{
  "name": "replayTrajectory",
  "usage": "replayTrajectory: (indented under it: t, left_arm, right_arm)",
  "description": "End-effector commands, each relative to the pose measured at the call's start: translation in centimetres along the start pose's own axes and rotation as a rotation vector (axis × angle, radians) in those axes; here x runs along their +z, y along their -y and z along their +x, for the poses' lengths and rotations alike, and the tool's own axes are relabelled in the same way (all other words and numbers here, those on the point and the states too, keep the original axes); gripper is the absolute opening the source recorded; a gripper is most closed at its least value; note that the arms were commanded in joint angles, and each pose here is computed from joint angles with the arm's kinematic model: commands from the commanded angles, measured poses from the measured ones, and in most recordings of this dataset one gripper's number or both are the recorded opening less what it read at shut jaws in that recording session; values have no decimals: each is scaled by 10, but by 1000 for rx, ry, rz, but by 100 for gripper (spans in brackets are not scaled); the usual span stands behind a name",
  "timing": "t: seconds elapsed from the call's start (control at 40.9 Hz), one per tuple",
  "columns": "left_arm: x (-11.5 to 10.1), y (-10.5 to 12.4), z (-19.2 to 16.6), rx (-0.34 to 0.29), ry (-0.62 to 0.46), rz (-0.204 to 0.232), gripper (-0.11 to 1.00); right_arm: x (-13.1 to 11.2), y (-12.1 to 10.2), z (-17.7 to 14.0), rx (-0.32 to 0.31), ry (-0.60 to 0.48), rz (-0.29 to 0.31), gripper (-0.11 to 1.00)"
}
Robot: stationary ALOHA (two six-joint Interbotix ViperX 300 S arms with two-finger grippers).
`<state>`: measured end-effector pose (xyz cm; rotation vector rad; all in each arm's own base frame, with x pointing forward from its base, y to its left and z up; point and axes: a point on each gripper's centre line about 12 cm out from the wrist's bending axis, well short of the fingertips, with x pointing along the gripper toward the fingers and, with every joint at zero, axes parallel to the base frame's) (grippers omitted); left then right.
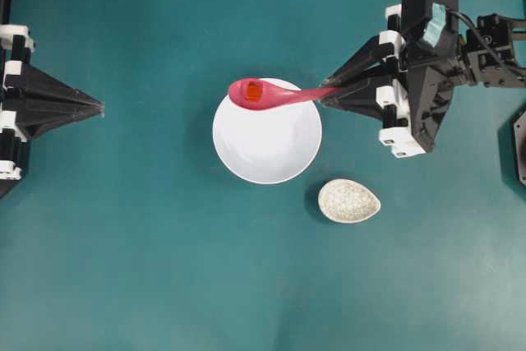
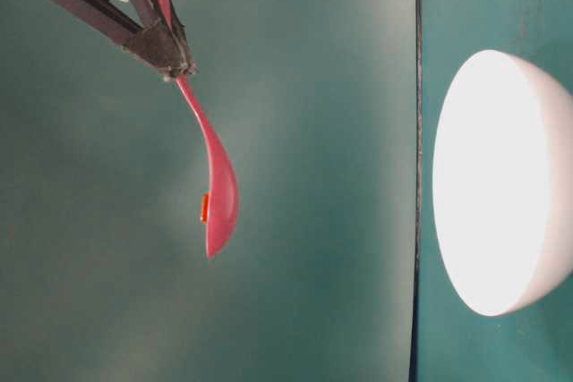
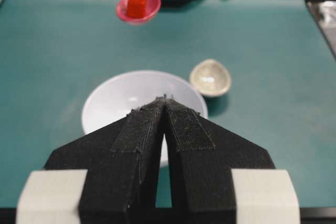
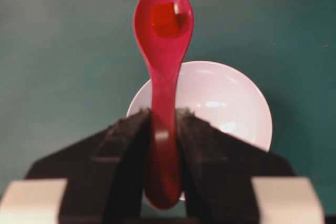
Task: Grip the spoon and scoop the red block from the bowl with right arm.
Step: 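Raise the spoon carrying the red cube above the bowl and hold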
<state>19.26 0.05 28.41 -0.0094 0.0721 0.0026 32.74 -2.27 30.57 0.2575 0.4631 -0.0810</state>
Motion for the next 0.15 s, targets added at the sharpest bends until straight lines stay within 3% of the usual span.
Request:
replayTrajectory:
  t: [0.0,0.122]
  left_arm:
    - [14,0,1,-2,40,9,0]
    - [15,1,1,-4,44,17,0]
  right_arm:
    - [17,-4,-8,10,55,-9,25]
    - [17,-4,-8,11,63,-8,25]
